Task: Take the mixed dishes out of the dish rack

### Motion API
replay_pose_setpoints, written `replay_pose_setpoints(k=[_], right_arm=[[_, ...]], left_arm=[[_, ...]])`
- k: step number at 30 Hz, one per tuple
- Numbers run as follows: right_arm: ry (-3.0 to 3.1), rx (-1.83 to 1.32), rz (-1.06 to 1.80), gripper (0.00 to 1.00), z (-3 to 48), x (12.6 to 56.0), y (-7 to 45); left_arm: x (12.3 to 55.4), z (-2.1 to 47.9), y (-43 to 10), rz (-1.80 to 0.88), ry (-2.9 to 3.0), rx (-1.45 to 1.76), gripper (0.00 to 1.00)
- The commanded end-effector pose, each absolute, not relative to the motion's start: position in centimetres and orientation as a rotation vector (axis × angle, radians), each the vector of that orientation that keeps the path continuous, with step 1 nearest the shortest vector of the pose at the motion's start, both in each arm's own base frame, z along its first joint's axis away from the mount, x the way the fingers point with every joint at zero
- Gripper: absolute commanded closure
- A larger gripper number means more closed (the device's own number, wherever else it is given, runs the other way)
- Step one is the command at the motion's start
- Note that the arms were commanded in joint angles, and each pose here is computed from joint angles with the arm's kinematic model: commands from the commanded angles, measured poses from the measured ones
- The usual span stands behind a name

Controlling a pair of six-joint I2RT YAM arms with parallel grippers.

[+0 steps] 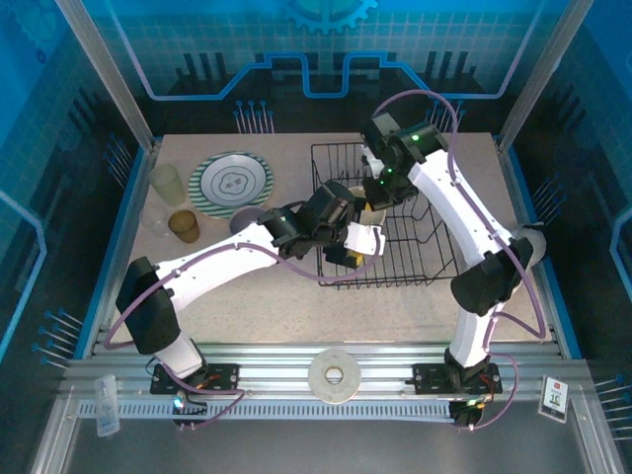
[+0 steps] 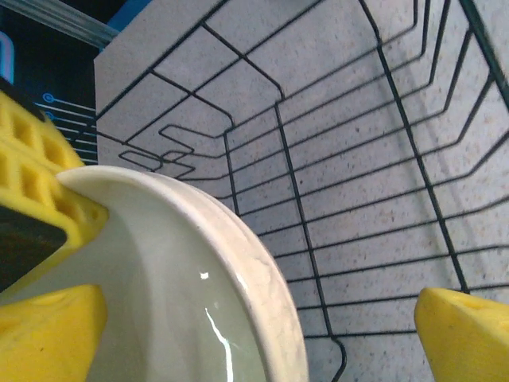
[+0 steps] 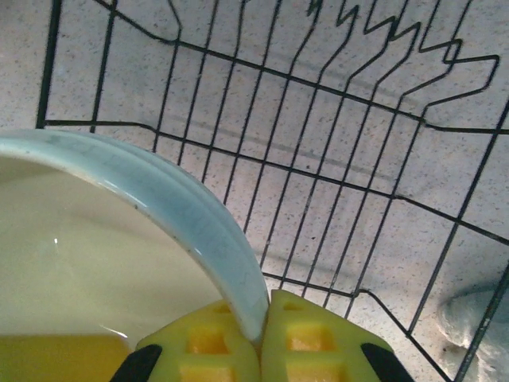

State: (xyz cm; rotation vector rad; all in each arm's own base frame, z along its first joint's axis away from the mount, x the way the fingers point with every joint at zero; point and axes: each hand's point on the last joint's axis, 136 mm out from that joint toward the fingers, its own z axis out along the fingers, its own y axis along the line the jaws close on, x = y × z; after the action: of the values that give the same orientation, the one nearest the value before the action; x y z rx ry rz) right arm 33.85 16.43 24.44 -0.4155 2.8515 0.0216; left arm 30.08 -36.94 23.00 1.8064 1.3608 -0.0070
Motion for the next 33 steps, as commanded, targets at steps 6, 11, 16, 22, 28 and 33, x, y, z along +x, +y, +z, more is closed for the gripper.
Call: replay_pose_setpoints(k=[6, 11, 16, 22, 28, 33], right_arm=[[2.804, -0.22, 0.06, 1.0, 25.2, 35.2, 12.9], [2.77, -0.174, 0.04, 1.0, 25.9, 35.5, 11.7], [2.722, -0.129, 0.042, 1.0, 26.9, 35.2, 11.0], [2.675, -0.072, 0.054, 1.0, 28.0, 35.0, 10.6], [2.651, -0.043, 0.056, 1.0, 28.6, 35.0, 10.6], [2.653, -0.052, 0.077, 1.0, 28.6, 35.0, 11.3]], left_arm=[[28.4, 34.2, -37.3, -0.245, 1.346, 1.389, 0.01], [29.3, 37.4, -35.2, -0.354, 1.527, 1.102, 0.01], [32.9, 37.3, -31.2, -0.502, 1.961, 0.677, 0.01], [33.2, 34.4, -30.3, -0.567, 2.316, 0.457, 0.01], [32.6, 31.8, -31.4, -0.641, 2.485, 0.315, 0.01], [33.1, 29.0, -32.3, -0.611, 2.597, 0.266, 0.18]])
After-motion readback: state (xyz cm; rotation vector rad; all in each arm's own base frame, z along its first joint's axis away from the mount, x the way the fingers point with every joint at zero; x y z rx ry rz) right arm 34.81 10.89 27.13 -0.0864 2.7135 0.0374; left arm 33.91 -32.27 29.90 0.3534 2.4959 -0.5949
